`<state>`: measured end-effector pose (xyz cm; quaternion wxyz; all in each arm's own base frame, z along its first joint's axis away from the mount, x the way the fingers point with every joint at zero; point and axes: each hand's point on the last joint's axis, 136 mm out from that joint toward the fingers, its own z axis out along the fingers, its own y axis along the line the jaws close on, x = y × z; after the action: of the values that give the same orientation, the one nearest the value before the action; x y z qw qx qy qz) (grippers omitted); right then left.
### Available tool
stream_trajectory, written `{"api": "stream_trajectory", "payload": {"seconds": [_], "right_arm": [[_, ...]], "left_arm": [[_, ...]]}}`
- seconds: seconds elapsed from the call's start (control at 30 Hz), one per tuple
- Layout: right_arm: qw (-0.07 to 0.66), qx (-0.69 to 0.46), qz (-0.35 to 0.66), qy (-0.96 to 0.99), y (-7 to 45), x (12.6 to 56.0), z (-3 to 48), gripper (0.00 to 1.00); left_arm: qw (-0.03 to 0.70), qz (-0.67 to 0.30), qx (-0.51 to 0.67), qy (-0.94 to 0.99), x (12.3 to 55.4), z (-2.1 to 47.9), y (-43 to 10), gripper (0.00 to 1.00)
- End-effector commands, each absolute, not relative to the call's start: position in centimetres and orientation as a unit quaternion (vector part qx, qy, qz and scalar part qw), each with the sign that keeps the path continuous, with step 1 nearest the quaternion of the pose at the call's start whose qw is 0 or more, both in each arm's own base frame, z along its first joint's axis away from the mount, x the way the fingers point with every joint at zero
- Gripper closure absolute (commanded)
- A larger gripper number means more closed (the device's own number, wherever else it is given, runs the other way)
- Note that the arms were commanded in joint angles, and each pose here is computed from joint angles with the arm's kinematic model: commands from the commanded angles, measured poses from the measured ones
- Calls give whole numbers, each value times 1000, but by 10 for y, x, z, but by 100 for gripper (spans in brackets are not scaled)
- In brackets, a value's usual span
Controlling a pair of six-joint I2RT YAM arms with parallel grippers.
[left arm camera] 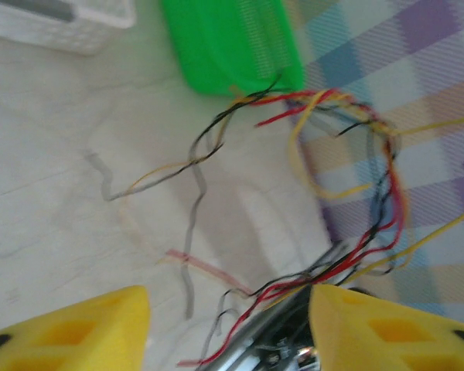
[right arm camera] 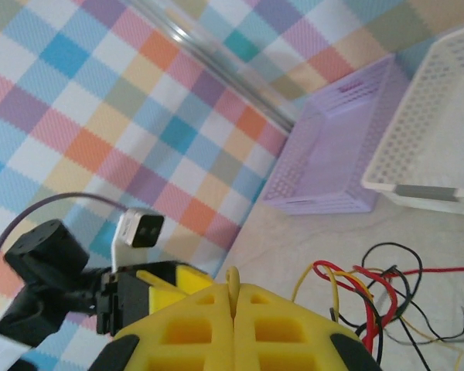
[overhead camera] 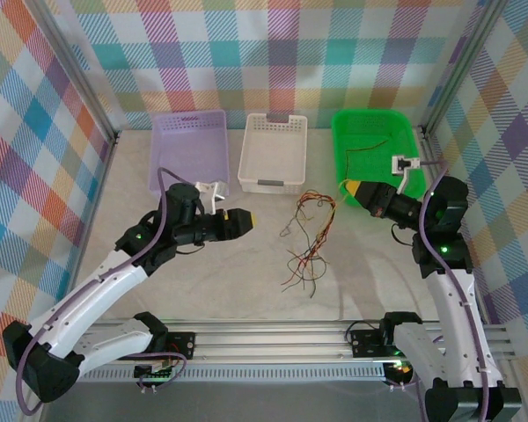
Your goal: Untangle the cables
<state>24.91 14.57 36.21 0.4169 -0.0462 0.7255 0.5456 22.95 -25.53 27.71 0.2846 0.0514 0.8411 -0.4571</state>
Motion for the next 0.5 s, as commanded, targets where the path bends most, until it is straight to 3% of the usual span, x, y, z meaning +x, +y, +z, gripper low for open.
{"api": "stream_trajectory", "payload": {"seconds": [0.0, 0.2, 0.47], "right_arm": [[404, -96, 583, 698, 162, 239, 373, 100], [384, -171, 598, 682, 193, 222, 378, 100], [386, -185, 600, 676, 201, 219, 381, 100]], "left_arm": [[288, -546, 73, 784, 227, 312, -289, 37], [263, -549, 93, 788, 224, 299, -326, 34], [249, -523, 114, 807, 216, 273, -346, 34]]}}
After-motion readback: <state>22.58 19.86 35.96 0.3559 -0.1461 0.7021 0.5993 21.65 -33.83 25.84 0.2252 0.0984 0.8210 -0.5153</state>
